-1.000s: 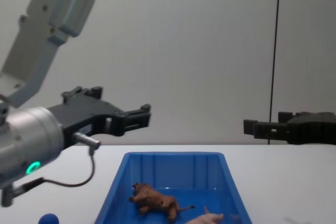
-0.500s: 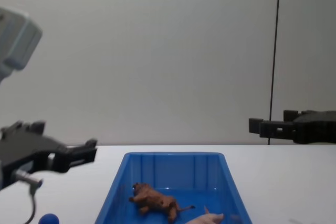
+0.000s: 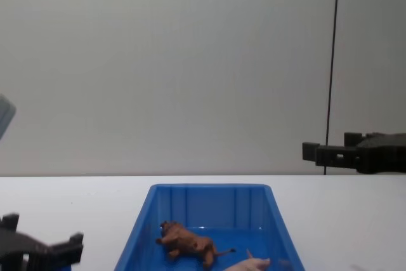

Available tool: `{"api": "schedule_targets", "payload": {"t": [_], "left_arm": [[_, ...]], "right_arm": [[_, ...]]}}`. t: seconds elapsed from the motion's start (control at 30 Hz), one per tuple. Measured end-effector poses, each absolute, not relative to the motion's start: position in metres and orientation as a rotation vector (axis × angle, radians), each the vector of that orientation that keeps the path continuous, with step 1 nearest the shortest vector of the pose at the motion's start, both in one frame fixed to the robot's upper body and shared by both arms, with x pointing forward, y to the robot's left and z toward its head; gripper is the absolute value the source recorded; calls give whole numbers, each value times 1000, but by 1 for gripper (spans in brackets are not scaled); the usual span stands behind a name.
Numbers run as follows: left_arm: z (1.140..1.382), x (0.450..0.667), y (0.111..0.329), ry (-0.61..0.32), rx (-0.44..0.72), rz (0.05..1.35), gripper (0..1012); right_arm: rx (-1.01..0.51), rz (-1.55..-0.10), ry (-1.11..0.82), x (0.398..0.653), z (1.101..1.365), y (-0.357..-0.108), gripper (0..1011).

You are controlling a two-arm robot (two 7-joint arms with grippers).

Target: Pick up the two dolls from the table and place them into the box.

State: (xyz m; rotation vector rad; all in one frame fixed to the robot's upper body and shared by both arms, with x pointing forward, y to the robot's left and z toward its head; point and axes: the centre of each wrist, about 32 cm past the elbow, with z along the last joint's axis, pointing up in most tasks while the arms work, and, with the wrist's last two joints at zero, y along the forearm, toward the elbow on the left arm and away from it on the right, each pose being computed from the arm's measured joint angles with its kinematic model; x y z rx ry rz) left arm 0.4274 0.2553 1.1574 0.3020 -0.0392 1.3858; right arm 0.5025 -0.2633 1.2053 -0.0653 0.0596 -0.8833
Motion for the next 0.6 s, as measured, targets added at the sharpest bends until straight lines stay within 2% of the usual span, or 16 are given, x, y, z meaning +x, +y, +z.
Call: {"api": "schedule_targets", "payload": {"t": [0.6], "left_arm": [[1129, 425, 263, 52, 358, 1312, 1002]], "right_arm": [[-64, -883, 58, 502, 1205, -264, 1001]]}}
